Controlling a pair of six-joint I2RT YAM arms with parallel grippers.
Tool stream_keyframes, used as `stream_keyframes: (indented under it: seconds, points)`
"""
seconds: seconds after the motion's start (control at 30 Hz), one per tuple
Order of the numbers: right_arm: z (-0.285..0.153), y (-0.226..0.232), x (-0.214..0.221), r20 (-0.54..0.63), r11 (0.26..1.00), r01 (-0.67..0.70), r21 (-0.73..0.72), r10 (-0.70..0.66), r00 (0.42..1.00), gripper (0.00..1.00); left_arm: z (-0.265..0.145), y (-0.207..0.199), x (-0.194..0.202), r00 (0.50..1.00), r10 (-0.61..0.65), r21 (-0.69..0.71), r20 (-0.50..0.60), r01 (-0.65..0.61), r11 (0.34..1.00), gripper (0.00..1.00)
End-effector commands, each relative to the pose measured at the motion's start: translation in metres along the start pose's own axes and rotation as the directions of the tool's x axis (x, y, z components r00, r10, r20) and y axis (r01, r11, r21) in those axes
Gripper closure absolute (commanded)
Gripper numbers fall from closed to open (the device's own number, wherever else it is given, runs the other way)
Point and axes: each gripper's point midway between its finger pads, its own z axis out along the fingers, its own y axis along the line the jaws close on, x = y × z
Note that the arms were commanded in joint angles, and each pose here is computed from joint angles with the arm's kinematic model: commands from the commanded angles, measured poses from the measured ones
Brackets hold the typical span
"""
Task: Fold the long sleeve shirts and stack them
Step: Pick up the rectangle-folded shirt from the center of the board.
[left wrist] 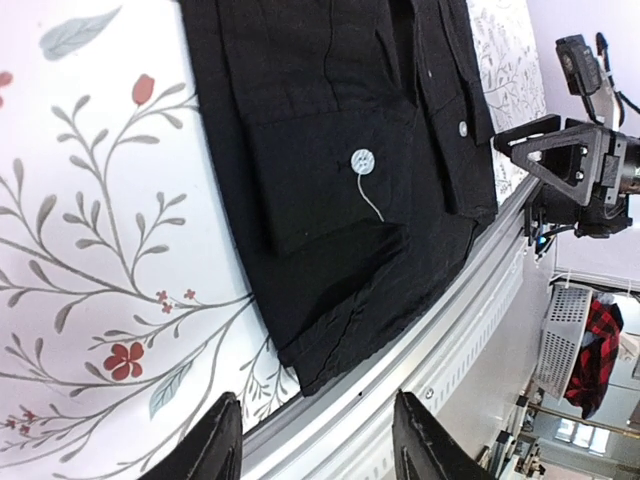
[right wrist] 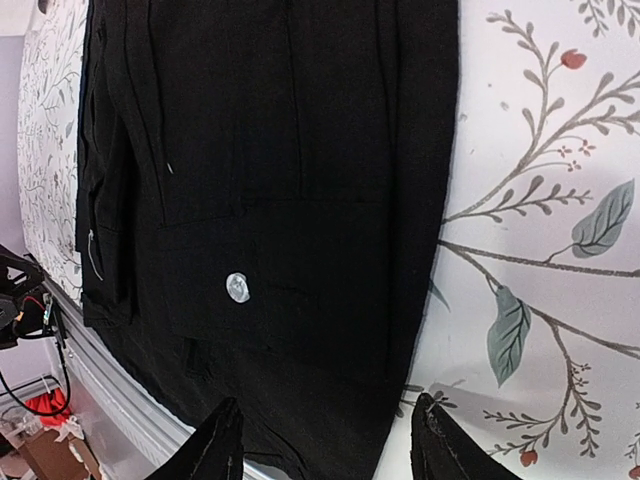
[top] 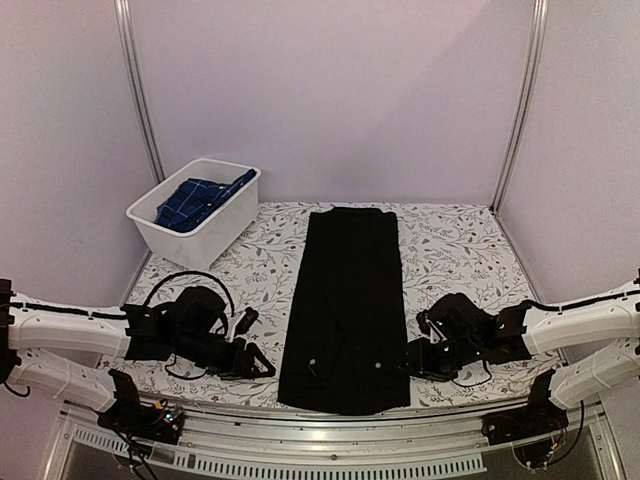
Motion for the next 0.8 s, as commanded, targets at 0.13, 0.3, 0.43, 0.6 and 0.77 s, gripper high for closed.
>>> stream_keyframes:
  seconds: [0.13,0.3,0.43,0.6,0.77]
  points:
    - [0.004,0.005,0.01,-0.025,0.996,-0.052,-0.077,0.051,0.998,0.44,0.003,-0.017,-0.01,0.999,-0.026,0.176,0.022,0.022,0.984,0.49]
    - [0.009,0.001,0.018,-0.056,0.994,-0.057,-0.09,0.052,0.997,0.44,0.007,-0.013,-0.008,0.999,-0.042,0.185,0.01,0.039,0.982,0.51]
    - [0.01,0.0,0.021,-0.062,0.993,-0.062,-0.101,0.056,0.997,0.44,0.008,-0.011,-0.006,0.999,-0.043,0.188,-0.003,0.043,0.981,0.51]
    - [0.011,0.003,0.025,-0.076,0.988,-0.073,-0.136,0.063,0.995,0.44,0.011,-0.011,0.0,0.999,-0.041,0.2,-0.032,0.047,0.979,0.51]
    - [0.011,-0.001,0.028,-0.077,0.983,-0.1,-0.151,0.089,0.993,0.45,0.013,-0.015,0.004,0.998,-0.035,0.22,-0.06,0.048,0.974,0.53]
